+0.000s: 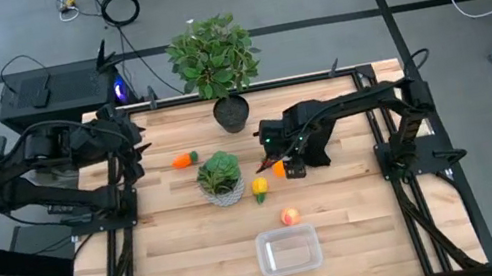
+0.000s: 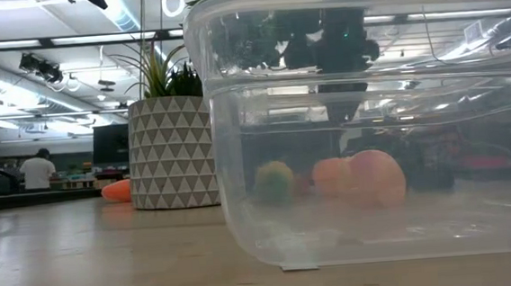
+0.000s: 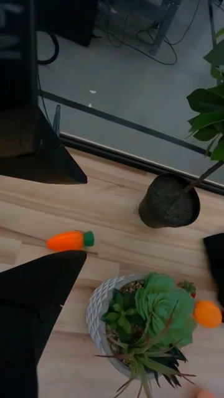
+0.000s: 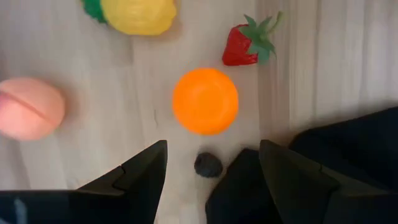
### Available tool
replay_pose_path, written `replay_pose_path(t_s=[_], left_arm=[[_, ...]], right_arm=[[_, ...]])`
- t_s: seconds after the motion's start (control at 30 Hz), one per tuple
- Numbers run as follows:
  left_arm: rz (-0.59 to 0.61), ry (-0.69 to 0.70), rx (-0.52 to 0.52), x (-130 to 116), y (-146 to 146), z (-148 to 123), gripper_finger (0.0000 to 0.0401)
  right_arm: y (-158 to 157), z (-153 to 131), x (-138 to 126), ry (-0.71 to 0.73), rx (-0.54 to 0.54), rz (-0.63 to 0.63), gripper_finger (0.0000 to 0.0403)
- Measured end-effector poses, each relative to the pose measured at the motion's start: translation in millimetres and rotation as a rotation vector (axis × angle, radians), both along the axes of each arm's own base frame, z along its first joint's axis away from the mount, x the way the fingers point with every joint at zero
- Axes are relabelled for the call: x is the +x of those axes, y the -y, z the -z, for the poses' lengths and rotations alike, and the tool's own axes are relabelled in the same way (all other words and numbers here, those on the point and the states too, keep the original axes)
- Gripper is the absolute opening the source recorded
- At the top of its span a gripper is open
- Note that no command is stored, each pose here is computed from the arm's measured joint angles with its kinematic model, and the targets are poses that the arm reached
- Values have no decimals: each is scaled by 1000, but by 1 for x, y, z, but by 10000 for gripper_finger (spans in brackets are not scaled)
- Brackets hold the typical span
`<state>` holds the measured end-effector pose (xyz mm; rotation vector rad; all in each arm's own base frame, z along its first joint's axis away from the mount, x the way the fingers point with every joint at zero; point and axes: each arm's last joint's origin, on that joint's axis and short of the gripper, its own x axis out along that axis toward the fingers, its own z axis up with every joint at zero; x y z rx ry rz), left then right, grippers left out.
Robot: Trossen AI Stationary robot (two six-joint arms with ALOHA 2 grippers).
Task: Pick and placing Produce into tupperware
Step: Put the orange in the transparent bin
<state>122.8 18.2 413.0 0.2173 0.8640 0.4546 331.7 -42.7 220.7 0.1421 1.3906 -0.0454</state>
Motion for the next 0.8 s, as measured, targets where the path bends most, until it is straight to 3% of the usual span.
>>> replay_pose_path(t_s=[0.2, 0.6, 0.8], left_arm=[[-3, 2, -2, 0, 0, 0, 192], [-22, 15, -18, 0, 0, 0, 185], [-38, 26, -31, 0, 0, 0, 179]], right_arm=[[1, 4, 6, 31, -15, 34, 285], [-15, 12, 15, 47, -69, 10, 391], [-28, 31, 21, -24, -108, -37, 395]])
